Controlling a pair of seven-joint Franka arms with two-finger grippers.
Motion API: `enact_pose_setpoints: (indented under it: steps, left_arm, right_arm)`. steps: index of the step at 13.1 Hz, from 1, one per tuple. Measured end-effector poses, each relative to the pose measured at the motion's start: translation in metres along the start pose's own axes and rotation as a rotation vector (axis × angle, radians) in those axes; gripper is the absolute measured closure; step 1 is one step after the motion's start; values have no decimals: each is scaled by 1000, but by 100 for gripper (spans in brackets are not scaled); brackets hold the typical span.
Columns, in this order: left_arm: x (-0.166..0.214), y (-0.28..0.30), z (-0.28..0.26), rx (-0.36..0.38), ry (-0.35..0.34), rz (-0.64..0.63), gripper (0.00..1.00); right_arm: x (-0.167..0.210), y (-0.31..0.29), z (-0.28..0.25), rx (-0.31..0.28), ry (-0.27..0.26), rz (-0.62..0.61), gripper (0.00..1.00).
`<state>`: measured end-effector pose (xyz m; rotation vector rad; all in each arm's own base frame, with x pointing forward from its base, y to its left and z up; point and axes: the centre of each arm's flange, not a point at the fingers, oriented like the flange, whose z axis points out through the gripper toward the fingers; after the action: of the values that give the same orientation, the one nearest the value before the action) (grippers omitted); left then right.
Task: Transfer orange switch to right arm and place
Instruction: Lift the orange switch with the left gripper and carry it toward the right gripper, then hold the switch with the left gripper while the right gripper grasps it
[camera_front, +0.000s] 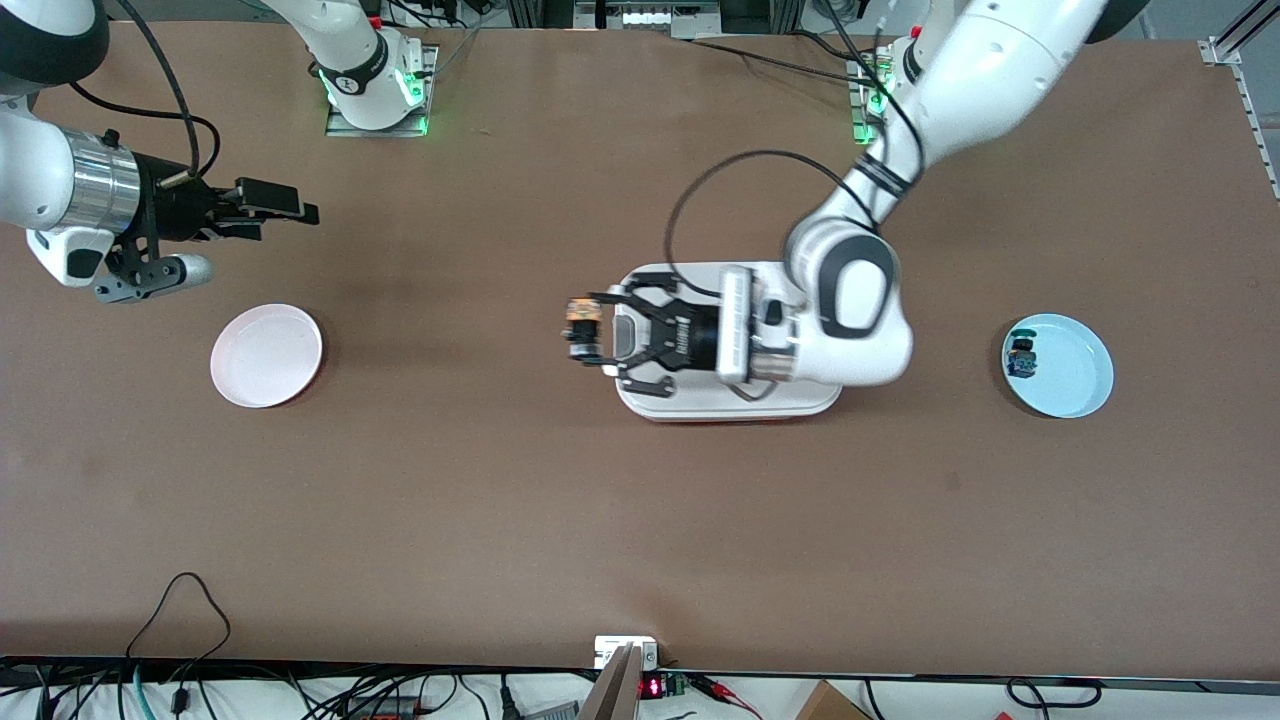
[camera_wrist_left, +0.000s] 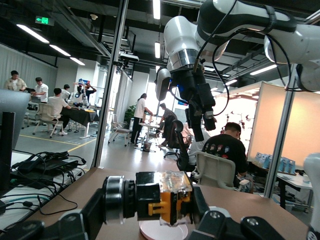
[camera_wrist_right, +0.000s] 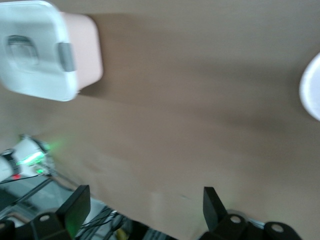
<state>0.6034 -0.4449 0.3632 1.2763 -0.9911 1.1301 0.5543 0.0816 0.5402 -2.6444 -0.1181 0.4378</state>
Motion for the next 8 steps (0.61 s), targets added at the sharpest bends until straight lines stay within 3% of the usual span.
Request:
enact_pose_setpoints:
  steps: [3,8]
  left_arm:
    - [15,44,67,95,-48,-56,28]
    - [43,88,114,208,-85,-113,28]
  right_arm:
    - [11,-23,16,167,-30,-27,0]
    - [41,-31,46,507,-122,-10,0]
